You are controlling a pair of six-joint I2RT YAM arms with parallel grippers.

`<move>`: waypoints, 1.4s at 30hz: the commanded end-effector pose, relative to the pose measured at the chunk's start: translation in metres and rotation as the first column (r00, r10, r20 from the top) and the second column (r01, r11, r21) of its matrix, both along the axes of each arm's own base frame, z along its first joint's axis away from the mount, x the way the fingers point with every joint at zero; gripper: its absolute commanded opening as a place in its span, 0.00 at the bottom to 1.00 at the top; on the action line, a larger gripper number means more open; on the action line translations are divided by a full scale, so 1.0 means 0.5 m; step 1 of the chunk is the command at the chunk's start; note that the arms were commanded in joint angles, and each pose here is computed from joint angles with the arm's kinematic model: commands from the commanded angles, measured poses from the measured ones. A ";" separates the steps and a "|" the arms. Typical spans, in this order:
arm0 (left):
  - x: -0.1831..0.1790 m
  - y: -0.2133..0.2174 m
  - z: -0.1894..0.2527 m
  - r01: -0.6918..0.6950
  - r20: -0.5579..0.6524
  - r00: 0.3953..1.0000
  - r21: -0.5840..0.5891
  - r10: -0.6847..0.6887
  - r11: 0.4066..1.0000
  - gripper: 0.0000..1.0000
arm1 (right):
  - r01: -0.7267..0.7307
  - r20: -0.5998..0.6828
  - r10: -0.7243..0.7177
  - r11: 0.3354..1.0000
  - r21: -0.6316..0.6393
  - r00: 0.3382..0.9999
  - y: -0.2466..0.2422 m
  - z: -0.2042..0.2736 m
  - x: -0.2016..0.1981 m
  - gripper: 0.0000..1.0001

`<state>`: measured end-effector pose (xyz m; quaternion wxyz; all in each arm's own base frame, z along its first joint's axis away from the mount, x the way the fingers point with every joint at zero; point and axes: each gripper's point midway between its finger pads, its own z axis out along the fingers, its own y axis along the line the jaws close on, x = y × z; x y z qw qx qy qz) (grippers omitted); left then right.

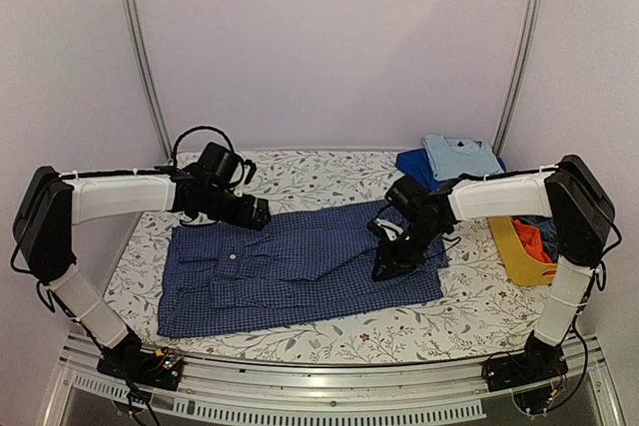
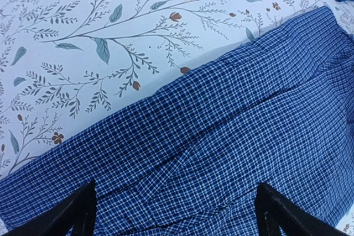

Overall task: Fold and stack the mixed laundry pile
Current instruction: Rotate the rectangle-folded T-shirt at the center of the board.

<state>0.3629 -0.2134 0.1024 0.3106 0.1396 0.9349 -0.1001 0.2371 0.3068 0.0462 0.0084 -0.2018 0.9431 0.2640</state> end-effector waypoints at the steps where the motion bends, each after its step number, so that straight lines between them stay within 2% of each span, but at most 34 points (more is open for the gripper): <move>1: -0.011 0.010 0.002 -0.028 -0.007 1.000 0.016 0.028 0.999 1.00 | 0.062 0.024 -0.059 0.984 -0.166 0.998 -0.035 -0.093 0.038 0.19; 5: -0.014 0.029 0.000 -0.056 0.000 0.998 0.047 0.056 0.997 1.00 | 0.027 0.020 -0.022 0.959 -0.281 1.000 -0.052 -0.165 0.059 0.08; 8: -0.017 0.047 -0.003 -0.079 -0.001 0.997 0.075 0.079 0.994 1.00 | 0.012 0.050 0.005 0.941 -0.339 0.999 -0.044 -0.197 0.103 0.00; 11: -0.020 0.064 -0.005 -0.104 -0.005 0.995 0.087 0.105 0.991 1.00 | 0.029 0.105 0.012 0.924 -0.381 0.994 -0.030 -0.214 0.179 0.00; 17: -0.034 0.101 -0.031 -0.130 -0.059 0.989 0.133 0.139 0.983 1.00 | 0.149 0.294 -0.014 0.886 -0.440 0.956 -0.033 -0.198 0.405 0.00; 19: -0.038 0.114 -0.049 -0.130 -0.093 0.985 0.158 0.146 0.979 1.00 | 0.171 0.331 -0.013 0.874 -0.454 0.944 -0.053 -0.189 0.453 0.00; 23: -0.041 0.132 -0.089 -0.127 -0.154 0.975 0.201 0.159 0.971 1.00 | 0.203 0.420 0.033 0.839 -0.505 0.907 -0.112 -0.141 0.494 0.01; 26: -0.041 0.119 -0.105 -0.082 -0.188 0.975 0.193 0.119 0.978 1.00 | 0.248 0.473 0.001 0.851 -0.464 0.881 -0.136 -0.063 0.511 0.01; 28: -0.039 0.112 -0.108 -0.044 -0.186 0.979 0.200 0.082 0.979 1.00 | 0.248 0.507 -0.019 0.888 -0.388 0.862 -0.117 -0.009 0.511 0.04; 31: -0.028 0.115 -0.109 -0.017 -0.179 0.982 0.233 0.060 0.972 0.91 | 0.182 0.506 -0.047 0.958 -0.220 0.861 -0.069 0.073 0.477 0.16; 32: -0.025 0.116 -0.108 -0.006 -0.181 0.982 0.246 0.052 0.969 0.87 | 0.162 0.496 -0.055 0.971 -0.175 0.866 -0.056 0.094 0.464 0.18; 35: -0.021 0.112 -0.112 0.045 -0.192 0.981 0.303 0.015 0.952 0.74 | 0.103 0.421 -0.059 0.991 -0.082 0.905 -0.020 0.101 0.427 0.19; 37: -0.029 0.122 -0.128 0.079 -0.209 0.978 0.390 0.004 0.917 0.68 | 0.086 0.376 -0.065 0.996 -0.039 0.924 -0.005 0.096 0.407 0.19; 40: -0.059 0.141 -0.175 0.129 -0.283 0.959 0.481 0.014 0.867 0.59 | 0.094 0.326 -0.085 0.995 -0.012 0.941 -0.003 0.082 0.385 0.19; 42: -0.085 0.136 -0.203 0.156 -0.325 0.946 0.497 0.016 0.853 0.54 | 0.104 0.320 -0.095 0.994 -0.012 0.943 -0.010 0.081 0.375 0.19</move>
